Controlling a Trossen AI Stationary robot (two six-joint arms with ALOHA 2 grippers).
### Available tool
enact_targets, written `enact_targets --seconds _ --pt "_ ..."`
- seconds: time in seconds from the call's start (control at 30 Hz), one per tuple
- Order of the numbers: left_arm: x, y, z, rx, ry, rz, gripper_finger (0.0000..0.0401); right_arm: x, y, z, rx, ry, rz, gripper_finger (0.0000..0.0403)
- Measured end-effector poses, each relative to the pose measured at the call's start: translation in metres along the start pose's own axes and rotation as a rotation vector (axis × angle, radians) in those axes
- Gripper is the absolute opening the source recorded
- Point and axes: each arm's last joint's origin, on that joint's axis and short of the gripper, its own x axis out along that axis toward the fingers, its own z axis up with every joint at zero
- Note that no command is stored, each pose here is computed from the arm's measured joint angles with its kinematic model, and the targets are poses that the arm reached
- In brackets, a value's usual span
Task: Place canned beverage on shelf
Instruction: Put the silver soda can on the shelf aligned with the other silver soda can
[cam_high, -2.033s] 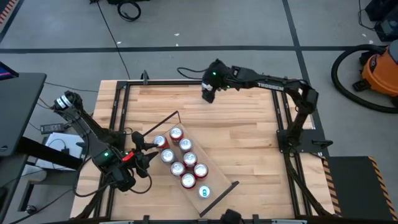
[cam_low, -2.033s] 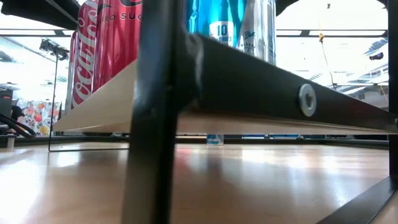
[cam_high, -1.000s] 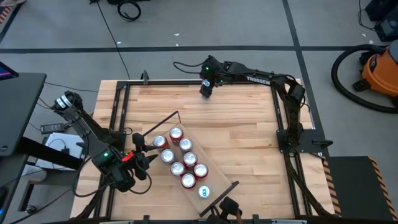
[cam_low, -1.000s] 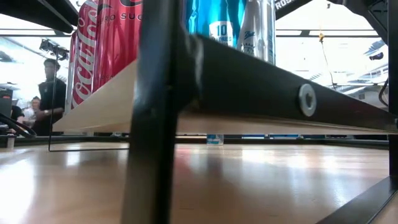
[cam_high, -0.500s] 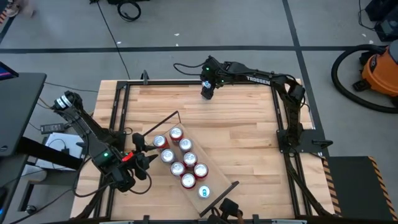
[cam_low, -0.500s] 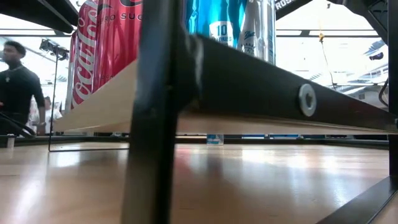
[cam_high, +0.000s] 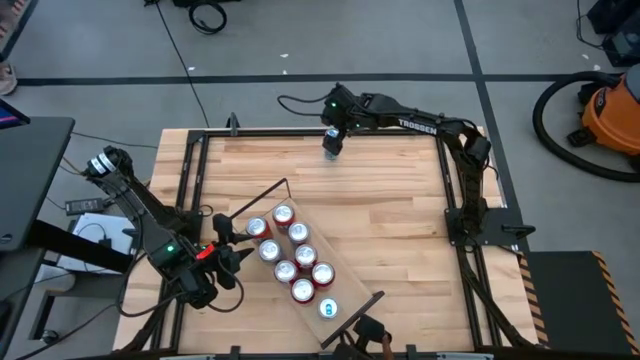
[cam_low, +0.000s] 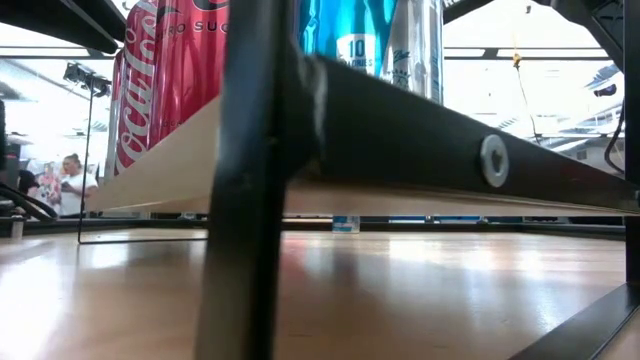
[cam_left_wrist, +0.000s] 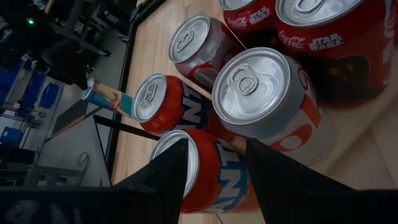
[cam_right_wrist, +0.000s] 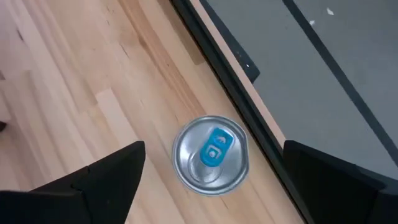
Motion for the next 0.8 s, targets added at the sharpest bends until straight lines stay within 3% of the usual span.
enact_targets --seconds 0.43,0.8 --pt "0.0 0.0 0.0 0.0 0.001 -0.001 0.0172 0.029 -0.003 -0.006 0.067 0.076 0.039 0.0391" --pt "0.0 0.0 0.0 0.001 0.003 -0.007 0.0172 0.031 -0.003 -0.005 0.062 0.073 0.012 0.037"
